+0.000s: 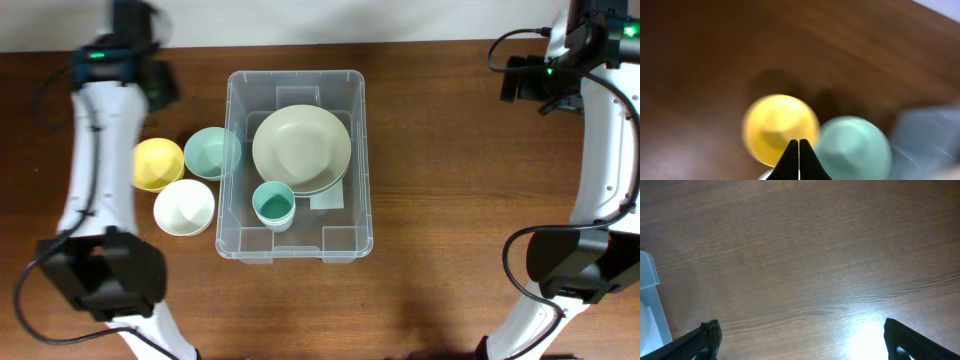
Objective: Pack container
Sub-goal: 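Retract the left arm and move it to the yellow bowl, then grasp the yellow bowl rim with the left gripper, then carry the yellow bowl into the container's lower right corner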
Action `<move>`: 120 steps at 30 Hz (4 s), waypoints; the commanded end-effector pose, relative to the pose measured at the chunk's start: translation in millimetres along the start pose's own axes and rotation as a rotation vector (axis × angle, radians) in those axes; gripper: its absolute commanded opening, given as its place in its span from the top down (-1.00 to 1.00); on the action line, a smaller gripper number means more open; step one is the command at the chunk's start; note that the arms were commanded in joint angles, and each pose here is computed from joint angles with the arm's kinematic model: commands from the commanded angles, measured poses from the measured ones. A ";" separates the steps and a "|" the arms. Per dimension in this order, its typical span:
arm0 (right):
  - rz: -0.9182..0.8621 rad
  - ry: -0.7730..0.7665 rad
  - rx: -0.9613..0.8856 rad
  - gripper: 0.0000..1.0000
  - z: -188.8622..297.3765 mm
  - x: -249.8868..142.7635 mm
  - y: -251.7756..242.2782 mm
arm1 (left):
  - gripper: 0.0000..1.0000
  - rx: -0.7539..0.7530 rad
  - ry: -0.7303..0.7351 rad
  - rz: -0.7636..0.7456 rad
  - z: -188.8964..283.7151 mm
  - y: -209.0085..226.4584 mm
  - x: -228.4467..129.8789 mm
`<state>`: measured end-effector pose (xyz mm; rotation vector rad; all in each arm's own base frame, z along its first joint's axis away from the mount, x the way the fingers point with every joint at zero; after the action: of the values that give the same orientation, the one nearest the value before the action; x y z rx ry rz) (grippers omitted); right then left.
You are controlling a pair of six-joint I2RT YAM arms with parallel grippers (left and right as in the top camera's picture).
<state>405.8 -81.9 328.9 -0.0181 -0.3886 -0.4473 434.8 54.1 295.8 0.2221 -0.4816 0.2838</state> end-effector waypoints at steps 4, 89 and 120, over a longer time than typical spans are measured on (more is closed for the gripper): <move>-0.001 -0.001 -0.006 -0.98 0.3 0.0 -2.1 | 0.92 -0.073 0.038 0.229 -13.6 71.1 1.2; -0.001 -0.001 -0.006 -0.98 0.3 -0.1 -2.1 | 0.99 -0.468 -0.041 -0.326 111.5 -106.5 -108.5; -0.001 -0.001 -0.006 -0.98 0.3 0.0 -2.1 | 0.85 -0.375 0.399 -0.807 61.2 -232.3 -234.5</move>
<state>405.8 -81.9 328.9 -0.0176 -0.3886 -0.4476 284.1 -230.3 203.4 -0.0302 -0.0214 -0.5278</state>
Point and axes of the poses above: each gripper's point midway between its finger pads, its own z axis back along the fingers, its own y axis along the line the jaws close on, x = y × z, the point moved 9 cm from there along z, back along the fingers, and after that the axes turned 12 degrees about -z, right-handed, at the moved point
